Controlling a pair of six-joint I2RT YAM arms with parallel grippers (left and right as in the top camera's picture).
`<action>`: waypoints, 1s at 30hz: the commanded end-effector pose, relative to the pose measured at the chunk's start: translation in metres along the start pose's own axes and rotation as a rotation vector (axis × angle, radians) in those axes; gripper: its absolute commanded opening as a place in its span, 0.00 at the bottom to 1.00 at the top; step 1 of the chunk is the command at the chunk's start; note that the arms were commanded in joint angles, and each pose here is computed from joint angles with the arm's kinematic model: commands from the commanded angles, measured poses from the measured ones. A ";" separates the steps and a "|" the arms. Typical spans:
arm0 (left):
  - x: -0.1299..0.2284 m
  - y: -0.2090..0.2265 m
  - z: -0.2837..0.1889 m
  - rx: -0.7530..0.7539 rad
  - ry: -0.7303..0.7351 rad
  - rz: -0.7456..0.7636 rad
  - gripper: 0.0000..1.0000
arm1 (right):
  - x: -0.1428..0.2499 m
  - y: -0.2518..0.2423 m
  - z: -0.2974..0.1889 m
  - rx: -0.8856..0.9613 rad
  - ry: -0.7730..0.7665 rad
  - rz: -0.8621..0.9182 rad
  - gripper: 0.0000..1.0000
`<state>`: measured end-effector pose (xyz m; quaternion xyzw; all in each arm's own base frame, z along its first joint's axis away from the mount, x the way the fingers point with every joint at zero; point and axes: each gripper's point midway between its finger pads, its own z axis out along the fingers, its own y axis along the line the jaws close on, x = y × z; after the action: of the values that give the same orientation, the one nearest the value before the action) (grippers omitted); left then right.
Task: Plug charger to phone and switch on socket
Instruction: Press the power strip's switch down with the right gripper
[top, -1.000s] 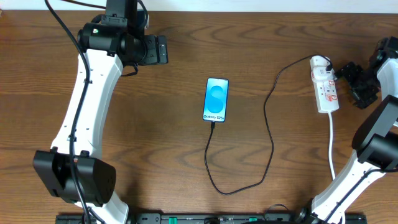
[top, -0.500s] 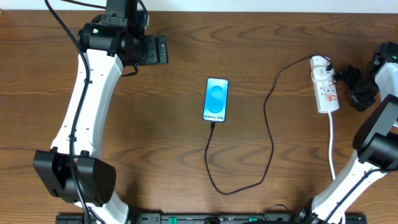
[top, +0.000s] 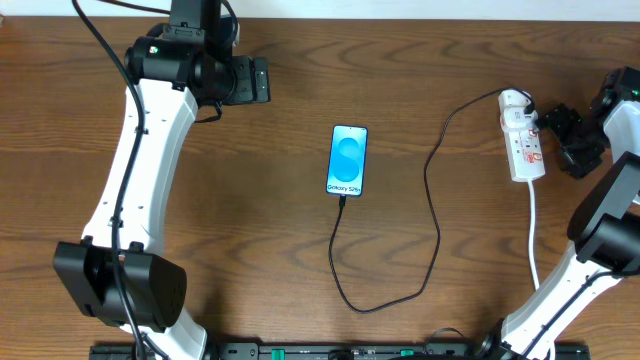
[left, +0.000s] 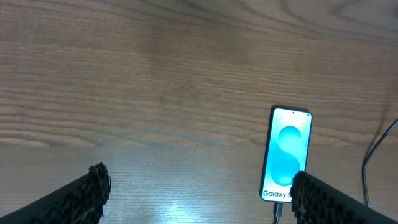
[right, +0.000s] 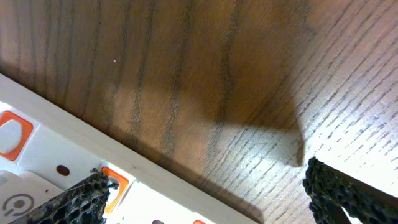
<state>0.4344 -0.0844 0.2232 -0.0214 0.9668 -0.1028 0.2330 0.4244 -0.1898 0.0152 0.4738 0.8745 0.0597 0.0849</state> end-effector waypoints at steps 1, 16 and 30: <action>0.000 0.003 0.002 -0.015 0.003 0.007 0.94 | 0.017 -0.002 0.009 0.000 0.067 -0.021 0.99; 0.000 0.003 0.002 -0.015 0.003 0.007 0.94 | 0.022 0.006 0.009 -0.043 0.090 -0.051 0.99; 0.000 0.003 0.002 -0.015 0.003 0.007 0.94 | 0.023 0.009 0.009 -0.039 0.085 -0.061 0.99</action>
<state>0.4343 -0.0844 0.2231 -0.0214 0.9668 -0.1027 0.2328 0.4237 -0.1866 0.0160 0.4653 0.8778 0.0802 0.0810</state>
